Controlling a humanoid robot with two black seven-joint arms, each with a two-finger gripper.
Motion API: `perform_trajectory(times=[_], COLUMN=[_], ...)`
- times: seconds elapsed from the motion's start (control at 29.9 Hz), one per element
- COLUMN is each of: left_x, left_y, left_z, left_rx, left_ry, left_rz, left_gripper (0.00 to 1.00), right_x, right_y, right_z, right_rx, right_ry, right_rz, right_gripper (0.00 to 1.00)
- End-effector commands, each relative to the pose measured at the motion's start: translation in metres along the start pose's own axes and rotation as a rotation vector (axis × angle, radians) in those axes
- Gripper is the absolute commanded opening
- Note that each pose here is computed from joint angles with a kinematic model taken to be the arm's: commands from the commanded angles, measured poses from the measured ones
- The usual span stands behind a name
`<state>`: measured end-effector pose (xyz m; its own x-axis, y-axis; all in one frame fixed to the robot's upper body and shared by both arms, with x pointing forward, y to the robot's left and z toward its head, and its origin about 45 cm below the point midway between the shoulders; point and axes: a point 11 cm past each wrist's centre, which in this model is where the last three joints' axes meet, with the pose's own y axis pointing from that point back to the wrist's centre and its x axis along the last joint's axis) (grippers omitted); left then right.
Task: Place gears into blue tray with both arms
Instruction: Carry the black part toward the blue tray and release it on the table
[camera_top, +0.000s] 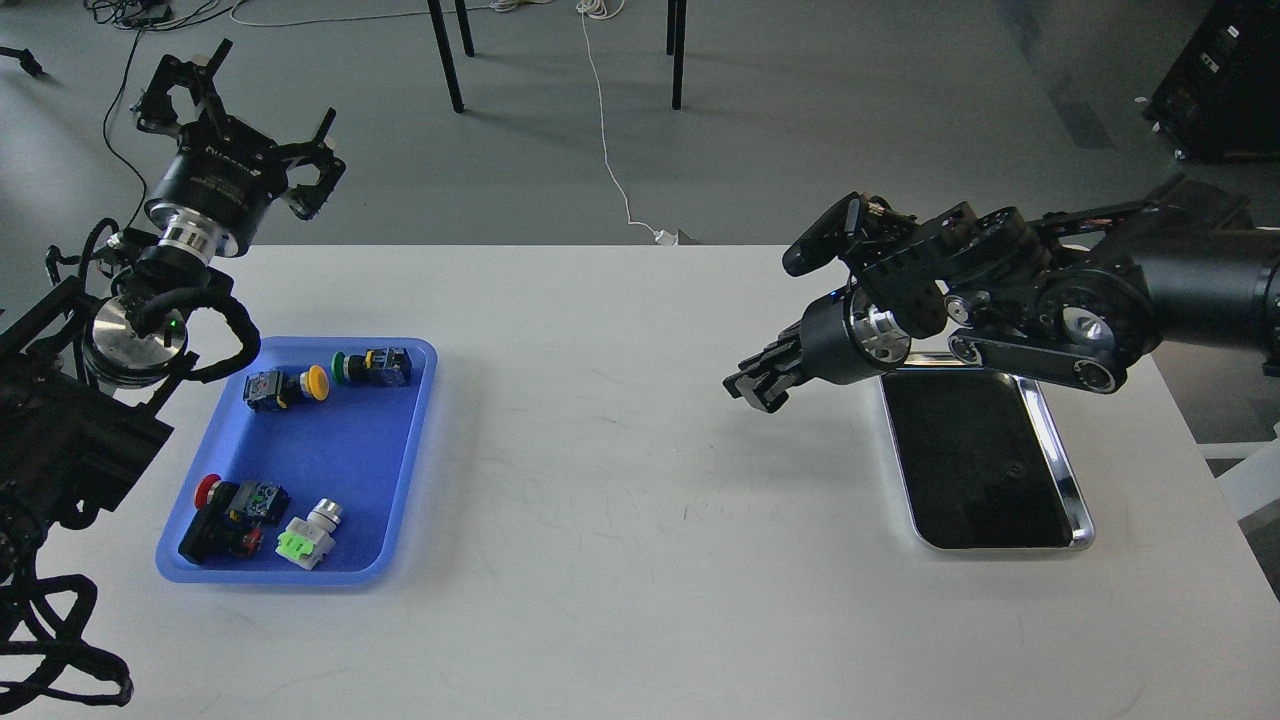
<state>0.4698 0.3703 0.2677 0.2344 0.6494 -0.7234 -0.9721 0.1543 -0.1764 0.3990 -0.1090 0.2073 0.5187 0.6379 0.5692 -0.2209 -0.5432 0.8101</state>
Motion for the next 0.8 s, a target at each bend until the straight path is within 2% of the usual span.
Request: perform_trajectory(times=[0.0, 0.33, 0.4, 0.5, 0.54, 0.77], left_x=[0.005, 0.011, 0.011, 0.011, 0.011, 0.011], left_y=[0.003, 0.009, 0.009, 0.009, 0.009, 0.009], left_z=[0.013, 0.036, 0.035, 0.035, 0.035, 0.035], left_rx=[-0.010, -0.029, -0.029, -0.031, -0.031, -0.028], left_ry=[-0.025, -0.066, -0.064, -0.064, -0.064, -0.064], left_rz=[0.010, 0.026, 0.025, 0.025, 0.025, 0.025], left_gripper=[0.98, 0.98, 0.98, 0.98, 0.98, 0.98], right_x=[0.004, -0.026, -0.027, -0.027, -0.027, -0.026], right_y=[-0.041, -0.063, -0.063, -0.063, -0.063, -0.063], right_z=[-0.032, -0.032, -0.032, -0.033, -0.033, -0.034], right_rx=[0.075, 0.089, 0.090, 0.091, 0.091, 0.094], right_ry=[-0.023, -0.093, -0.094, -0.095, -0.095, -0.099], right_rz=[0.020, 0.004, 0.005, 0.004, 0.004, 0.009], right_gripper=[0.17, 0.19, 0.26, 0.47, 0.51, 0.62])
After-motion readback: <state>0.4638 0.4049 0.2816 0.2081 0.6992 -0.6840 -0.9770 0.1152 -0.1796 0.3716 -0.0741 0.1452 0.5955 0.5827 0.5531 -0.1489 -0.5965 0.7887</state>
